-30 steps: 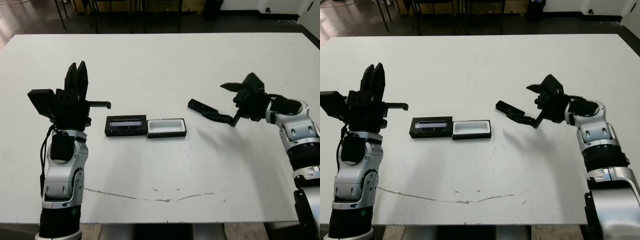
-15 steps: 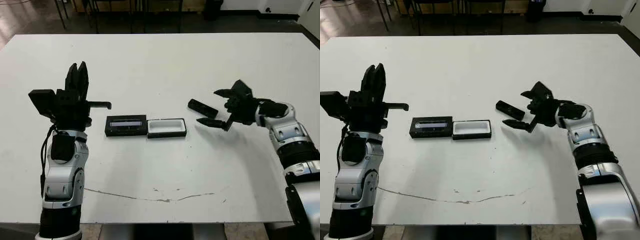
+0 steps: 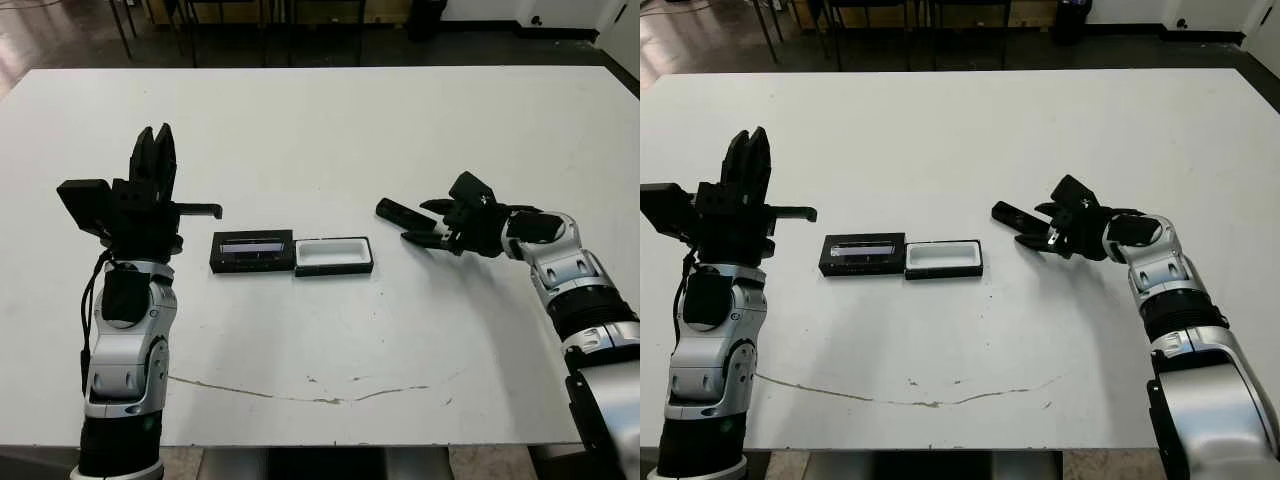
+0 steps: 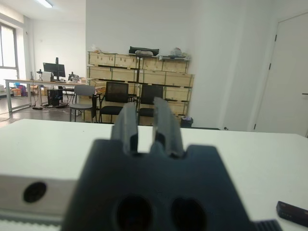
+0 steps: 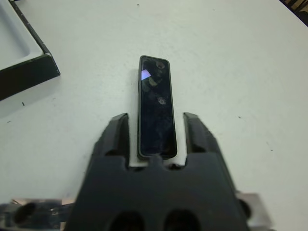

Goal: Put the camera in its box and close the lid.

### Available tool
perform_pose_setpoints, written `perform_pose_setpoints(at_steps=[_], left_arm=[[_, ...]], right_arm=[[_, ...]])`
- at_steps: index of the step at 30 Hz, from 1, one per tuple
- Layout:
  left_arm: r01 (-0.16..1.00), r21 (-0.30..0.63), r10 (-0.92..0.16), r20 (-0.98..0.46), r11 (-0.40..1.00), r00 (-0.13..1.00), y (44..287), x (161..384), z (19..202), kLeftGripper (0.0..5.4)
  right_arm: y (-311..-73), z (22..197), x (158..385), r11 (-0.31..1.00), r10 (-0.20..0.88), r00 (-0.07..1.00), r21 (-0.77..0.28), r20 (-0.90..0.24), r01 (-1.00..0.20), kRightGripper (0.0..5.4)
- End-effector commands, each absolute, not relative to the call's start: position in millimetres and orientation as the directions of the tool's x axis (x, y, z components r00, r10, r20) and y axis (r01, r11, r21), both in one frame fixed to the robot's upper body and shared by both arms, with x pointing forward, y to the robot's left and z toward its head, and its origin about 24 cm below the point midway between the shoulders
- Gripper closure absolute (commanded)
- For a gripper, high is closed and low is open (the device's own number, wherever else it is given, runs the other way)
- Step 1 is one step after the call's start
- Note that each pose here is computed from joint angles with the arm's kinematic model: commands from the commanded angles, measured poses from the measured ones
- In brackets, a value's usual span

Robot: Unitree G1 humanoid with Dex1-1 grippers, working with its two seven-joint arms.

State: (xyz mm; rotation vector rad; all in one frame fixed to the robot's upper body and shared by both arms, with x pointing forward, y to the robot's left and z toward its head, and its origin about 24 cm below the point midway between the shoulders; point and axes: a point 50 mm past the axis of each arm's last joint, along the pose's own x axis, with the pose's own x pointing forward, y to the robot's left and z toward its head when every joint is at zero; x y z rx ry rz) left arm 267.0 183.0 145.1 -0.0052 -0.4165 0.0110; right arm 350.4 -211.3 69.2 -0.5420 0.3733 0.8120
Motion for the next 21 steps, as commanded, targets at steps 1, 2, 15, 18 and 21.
perform_pose_setpoints(at_steps=[1, 2, 15, 18, 21], left_arm=[[-0.015, -0.001, 0.015, 0.375, 1.0, 0.927, 185, 267, 138.6, 5.4], [-0.015, 0.004, 0.013, 0.376, 1.0, 0.926, 185, 267, 138.7, 5.4], [-0.02, 0.003, 0.018, 0.369, 1.0, 0.929, 184, 266, 139.3, 5.4], [-0.02, 0.003, 0.018, 0.367, 1.0, 0.93, 184, 266, 139.4, 5.4], [-0.018, 0.001, 0.017, 0.365, 1.0, 0.931, 183, 266, 139.3, 5.4]], right_arm=[[-215, 49.1, 342, 0.596, 0.565, 0.607, -0.233, -0.559, -0.769, 4.44], [-215, 47.9, 341, 0.595, 0.57, 0.604, -0.226, -0.558, -0.771, 4.67], [-214, 58.7, 344, 0.58, 0.65, 0.587, -0.184, -0.482, -0.794, 5.23], [-214, 74.0, 348, 0.584, 0.716, 0.577, -0.115, -0.393, -0.804, 5.28], [-212, 89.1, 353, 0.561, 0.777, 0.551, -0.064, -0.304, -0.825, 5.3]])
